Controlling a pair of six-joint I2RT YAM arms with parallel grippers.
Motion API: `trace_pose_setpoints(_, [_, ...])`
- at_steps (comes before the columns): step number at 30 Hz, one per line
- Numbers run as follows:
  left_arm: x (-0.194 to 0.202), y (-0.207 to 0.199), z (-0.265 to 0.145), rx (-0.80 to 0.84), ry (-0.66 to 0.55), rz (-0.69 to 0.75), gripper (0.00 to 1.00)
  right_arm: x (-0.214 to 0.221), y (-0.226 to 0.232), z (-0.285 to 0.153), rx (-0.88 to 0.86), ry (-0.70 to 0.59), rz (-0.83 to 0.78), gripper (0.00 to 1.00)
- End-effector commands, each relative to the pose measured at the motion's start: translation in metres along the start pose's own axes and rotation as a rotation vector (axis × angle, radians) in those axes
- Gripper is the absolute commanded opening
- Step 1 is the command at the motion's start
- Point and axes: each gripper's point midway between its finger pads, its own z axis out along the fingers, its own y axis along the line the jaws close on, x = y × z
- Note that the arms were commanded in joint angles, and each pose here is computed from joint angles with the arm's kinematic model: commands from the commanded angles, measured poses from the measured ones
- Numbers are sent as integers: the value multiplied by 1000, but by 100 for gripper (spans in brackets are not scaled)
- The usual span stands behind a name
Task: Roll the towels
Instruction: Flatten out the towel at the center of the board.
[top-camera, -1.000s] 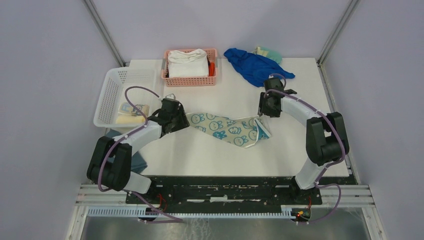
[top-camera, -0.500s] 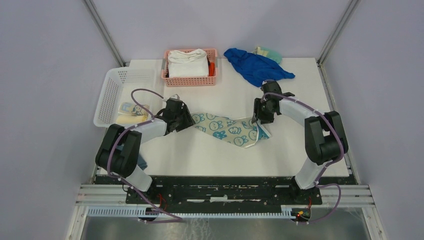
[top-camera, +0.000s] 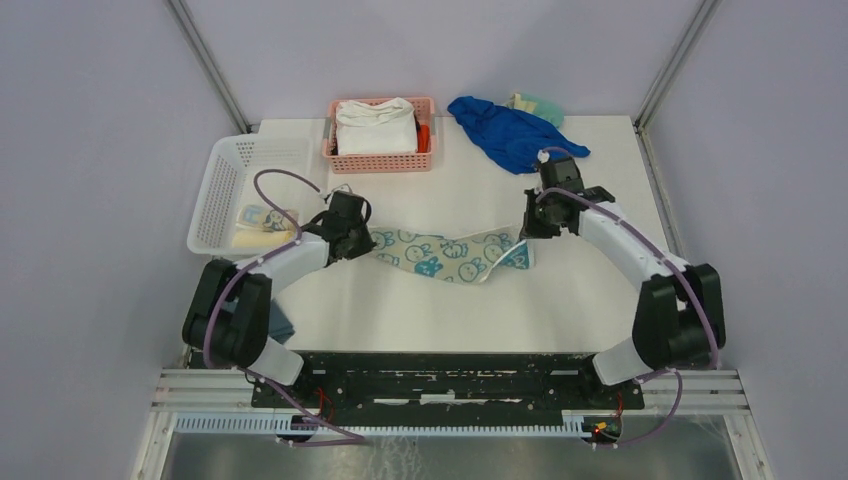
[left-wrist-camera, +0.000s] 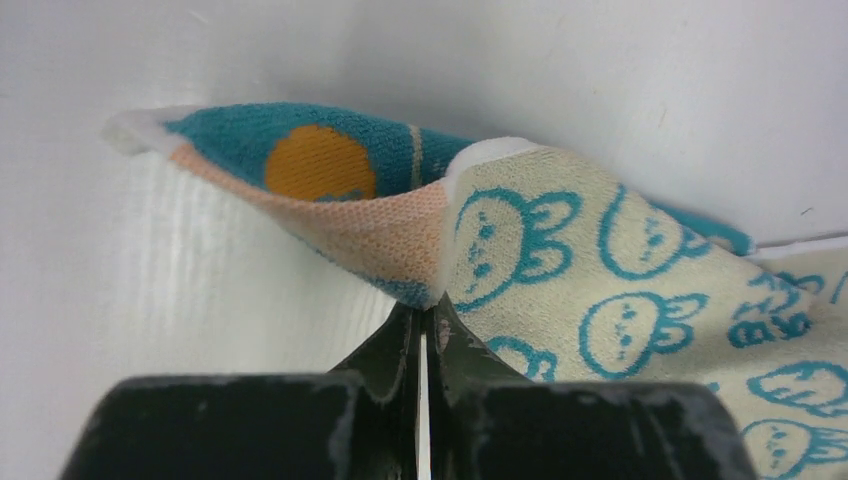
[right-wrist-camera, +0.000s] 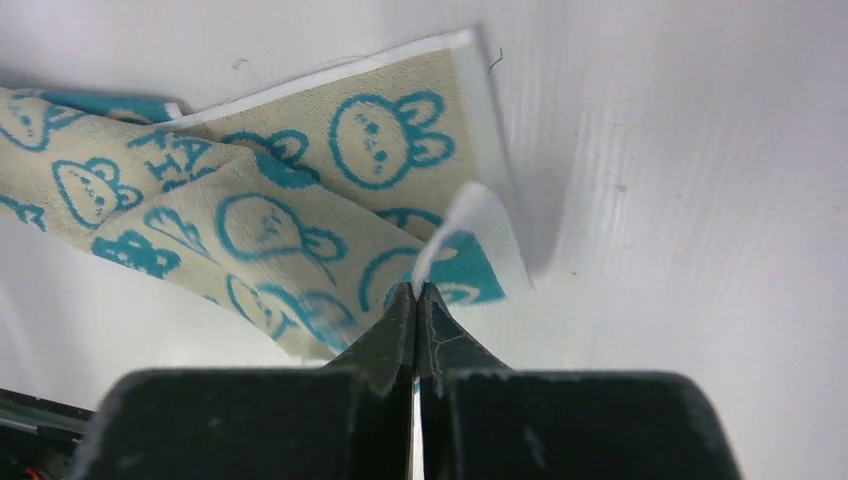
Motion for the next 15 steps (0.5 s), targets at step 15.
trace_pose_setpoints(15, [-89,-14,-106,-203,58,511,20,-57,20,-111,-52,-345,-31,1])
